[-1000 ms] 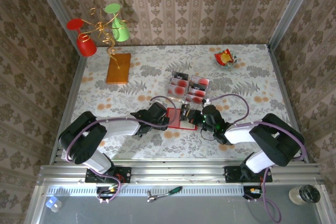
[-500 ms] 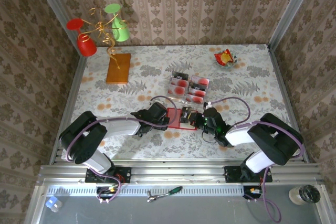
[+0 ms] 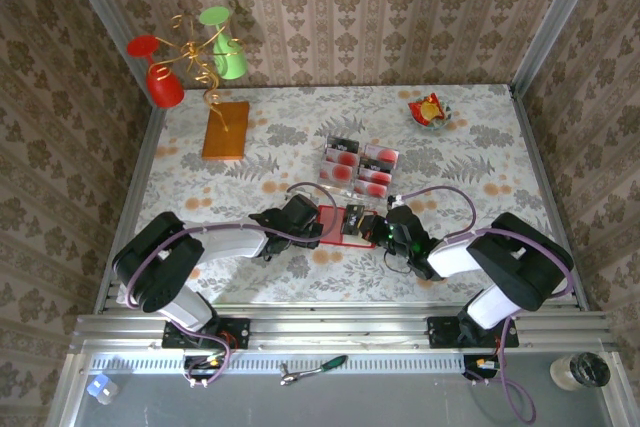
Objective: Put the credit cards into the card holder
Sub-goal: Insert the credit card into the card slot.
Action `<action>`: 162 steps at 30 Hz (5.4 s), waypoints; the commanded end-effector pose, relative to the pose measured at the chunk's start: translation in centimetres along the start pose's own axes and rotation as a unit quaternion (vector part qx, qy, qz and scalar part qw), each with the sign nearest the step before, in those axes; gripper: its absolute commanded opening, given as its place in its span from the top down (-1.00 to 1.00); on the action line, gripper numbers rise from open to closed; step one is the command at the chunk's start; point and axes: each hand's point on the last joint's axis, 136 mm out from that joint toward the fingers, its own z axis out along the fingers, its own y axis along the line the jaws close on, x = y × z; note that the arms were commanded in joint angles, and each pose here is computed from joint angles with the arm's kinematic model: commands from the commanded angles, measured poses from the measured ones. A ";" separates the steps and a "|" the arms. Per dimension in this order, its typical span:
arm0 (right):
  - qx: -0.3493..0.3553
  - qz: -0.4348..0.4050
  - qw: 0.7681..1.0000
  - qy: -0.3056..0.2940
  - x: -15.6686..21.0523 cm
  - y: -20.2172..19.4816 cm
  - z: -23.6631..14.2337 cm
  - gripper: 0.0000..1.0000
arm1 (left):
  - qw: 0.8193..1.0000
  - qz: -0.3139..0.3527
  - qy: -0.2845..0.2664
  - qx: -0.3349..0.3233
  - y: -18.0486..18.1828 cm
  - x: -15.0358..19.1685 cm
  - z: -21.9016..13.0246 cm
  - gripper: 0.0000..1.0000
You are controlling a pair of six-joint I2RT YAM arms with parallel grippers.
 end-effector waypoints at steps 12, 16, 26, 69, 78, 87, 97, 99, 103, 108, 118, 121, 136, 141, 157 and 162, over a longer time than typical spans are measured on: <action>0.015 0.006 1.000 0.017 1.0 -1.1 -0.1 1.00 | 1.000 0.007 0.013 -0.014 0.2 0.5 0.1 -1.00; 0.018 0.006 1.000 0.019 1.2 -1.4 -0.3 1.00 | 1.000 0.007 0.012 -0.013 0.2 0.4 0.1 -1.00; 0.025 0.001 0.999 0.024 1.3 -1.6 -0.6 1.00 | 1.000 0.007 0.013 -0.014 0.2 0.5 0.2 -1.00; 0.056 0.000 0.994 0.090 2.9 -2.7 -0.4 1.00 | 1.000 0.005 0.009 -0.012 0.1 0.2 0.1 -1.00; 0.058 -0.006 0.993 0.107 3.3 -2.9 -0.4 1.00 | 1.000 0.004 0.010 -0.012 0.1 0.2 0.1 -1.00; 0.066 0.000 0.990 0.122 3.7 -3.5 -0.4 1.00 | 1.000 0.005 0.009 -0.012 0.0 0.2 0.1 -1.00; 0.063 -0.002 0.988 0.140 4.0 -3.2 0.3 1.00 | 1.000 0.005 0.009 -0.013 0.0 0.1 0.1 -1.00; 0.063 -0.001 0.988 0.142 4.0 -3.2 0.4 1.00 | 1.000 0.005 0.009 -0.013 0.0 0.1 0.0 -1.00; 0.062 -0.001 0.988 0.143 4.0 -3.2 0.4 1.00 | 1.000 0.004 0.008 -0.013 0.1 0.1 0.0 -1.00; 0.070 0.006 0.988 0.137 3.8 -3.6 -0.1 1.00 | 1.000 0.004 0.007 -0.013 0.1 0.0 0.0 -1.00; 0.091 0.013 0.985 0.149 3.5 -3.4 -1.0 1.00 | 1.000 0.003 0.008 -0.014 0.1 0.2 0.0 -1.00; 0.094 0.011 0.984 0.154 3.4 -3.2 -1.0 1.00 | 1.000 0.004 0.008 -0.013 0.1 0.2 0.0 -1.00; 0.090 0.010 0.979 0.182 3.5 -2.3 0.1 1.00 | 1.000 0.003 0.006 -0.011 0.0 0.0 0.0 -1.00; 0.086 0.010 0.978 0.188 3.6 -2.2 0.5 1.00 | 1.000 0.003 0.006 -0.010 -0.1 0.0 0.1 -1.00; 0.065 -0.024 0.976 0.206 2.6 0.6 0.8 0.20 | 1.000 -0.009 0.000 -0.011 0.4 0.3 -0.5 -1.00; 0.080 -0.070 0.975 0.197 0.9 1.8 -0.2 0.18 | 1.000 -0.016 -0.008 -0.015 1.1 0.1 -1.0 -1.00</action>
